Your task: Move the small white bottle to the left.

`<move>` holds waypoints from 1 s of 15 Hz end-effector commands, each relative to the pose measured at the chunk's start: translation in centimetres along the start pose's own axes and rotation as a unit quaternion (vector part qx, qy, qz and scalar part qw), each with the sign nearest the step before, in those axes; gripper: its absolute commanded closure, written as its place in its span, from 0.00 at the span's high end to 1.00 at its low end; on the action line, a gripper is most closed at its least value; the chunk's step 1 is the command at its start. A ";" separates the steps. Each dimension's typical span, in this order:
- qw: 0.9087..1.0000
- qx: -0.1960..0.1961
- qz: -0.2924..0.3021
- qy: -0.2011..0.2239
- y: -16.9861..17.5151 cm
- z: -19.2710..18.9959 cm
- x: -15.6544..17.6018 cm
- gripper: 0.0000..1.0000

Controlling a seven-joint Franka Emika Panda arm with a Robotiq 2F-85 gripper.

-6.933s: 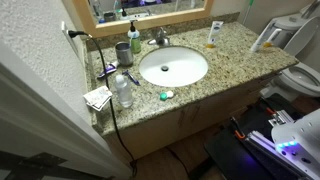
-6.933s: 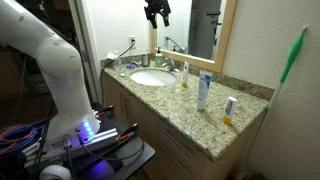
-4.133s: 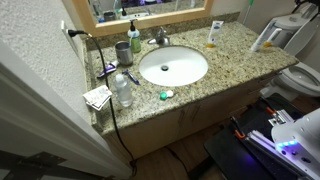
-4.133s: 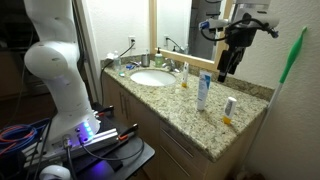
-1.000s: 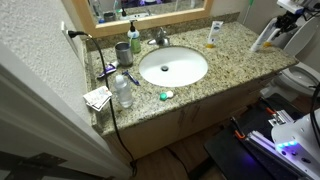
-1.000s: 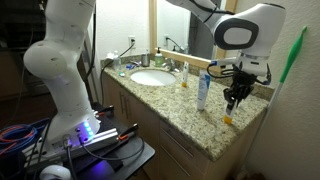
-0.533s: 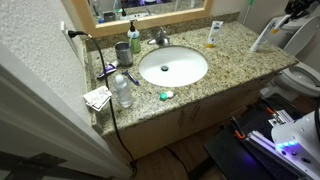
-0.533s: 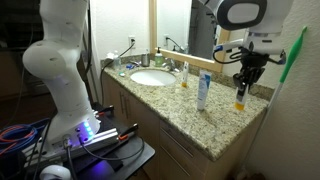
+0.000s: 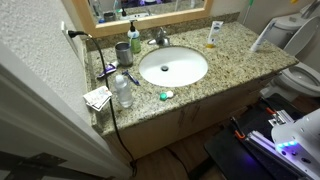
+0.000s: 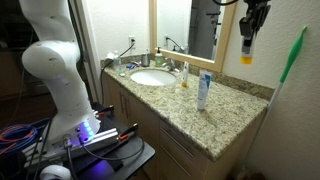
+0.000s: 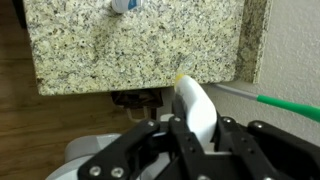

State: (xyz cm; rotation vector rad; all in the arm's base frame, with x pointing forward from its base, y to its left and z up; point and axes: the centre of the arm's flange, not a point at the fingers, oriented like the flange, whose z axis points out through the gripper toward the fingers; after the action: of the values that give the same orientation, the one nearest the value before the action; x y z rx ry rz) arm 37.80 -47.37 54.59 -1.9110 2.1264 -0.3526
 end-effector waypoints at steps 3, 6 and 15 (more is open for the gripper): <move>0.996 0.048 -0.075 -0.014 -3.5 -4.3 -6.0 0.06; 0.986 0.050 -0.152 -0.042 -6.2 -7.1 -12.2 0.06; 0.976 -0.002 -0.212 -0.058 -7.0 -3.2 -17.5 0.06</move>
State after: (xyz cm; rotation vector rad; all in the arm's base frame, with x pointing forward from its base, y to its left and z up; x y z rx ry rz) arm 43.41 -34.14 63.32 -2.1909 1.7066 -0.3606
